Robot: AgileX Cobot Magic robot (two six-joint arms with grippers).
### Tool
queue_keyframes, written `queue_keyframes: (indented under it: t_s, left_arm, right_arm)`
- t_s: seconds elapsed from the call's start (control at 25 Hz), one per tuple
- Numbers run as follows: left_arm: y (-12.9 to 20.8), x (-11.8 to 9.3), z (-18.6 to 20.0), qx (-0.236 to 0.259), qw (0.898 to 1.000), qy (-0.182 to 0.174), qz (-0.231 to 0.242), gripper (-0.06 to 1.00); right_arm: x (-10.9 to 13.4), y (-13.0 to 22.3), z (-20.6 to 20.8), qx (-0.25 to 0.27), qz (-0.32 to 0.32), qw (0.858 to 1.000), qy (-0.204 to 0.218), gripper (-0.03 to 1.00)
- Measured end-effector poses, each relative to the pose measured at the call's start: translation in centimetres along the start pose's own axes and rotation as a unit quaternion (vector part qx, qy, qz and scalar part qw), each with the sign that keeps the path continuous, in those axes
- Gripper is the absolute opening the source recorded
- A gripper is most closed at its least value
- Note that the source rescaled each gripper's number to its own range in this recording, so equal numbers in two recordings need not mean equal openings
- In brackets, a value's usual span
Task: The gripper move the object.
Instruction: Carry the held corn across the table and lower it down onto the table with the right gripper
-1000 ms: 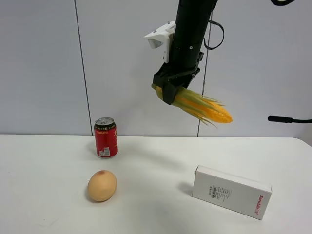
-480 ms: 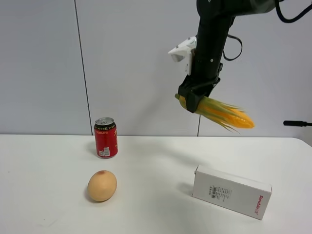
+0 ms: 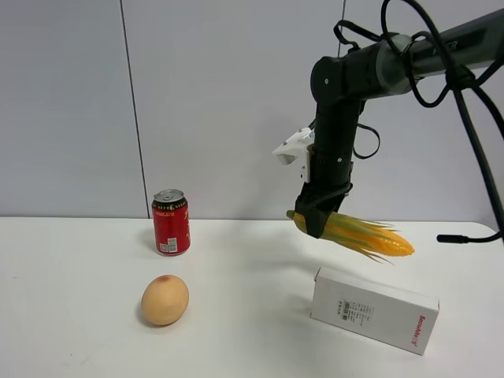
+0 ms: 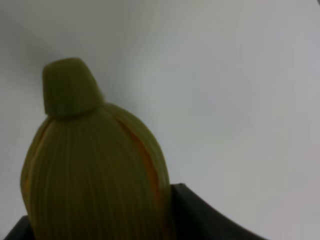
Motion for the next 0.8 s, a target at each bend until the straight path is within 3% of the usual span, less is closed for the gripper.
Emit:
queue_keyframes:
  t_s: [0.36, 0.8]
  left_arm:
    - [0.0, 0.0, 0.0, 0.000, 1.000, 0.000, 0.000, 1.00]
    - [0.0, 0.0, 0.0, 0.000, 1.000, 0.000, 0.000, 1.00]
  right_arm:
    - [-0.5, -0.5, -4.2, -0.010, 0.004, 1.000, 0.007, 0.00]
    - [-0.8, -0.8, -5.8, -0.017, 0.005, 1.000, 0.015, 0.00]
Point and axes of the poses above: a point on each arm's last joint axis where the gripper is mounted, z pointing back along that axis away from the gripper, x along the wrist's bending axis when the last joint is at zero, y = z × x, the point moved 8 cm from there along -z, pointing out along that axis toward the gripper, and after that the axes turned 4 degrees about z, right-handed, at the moved point
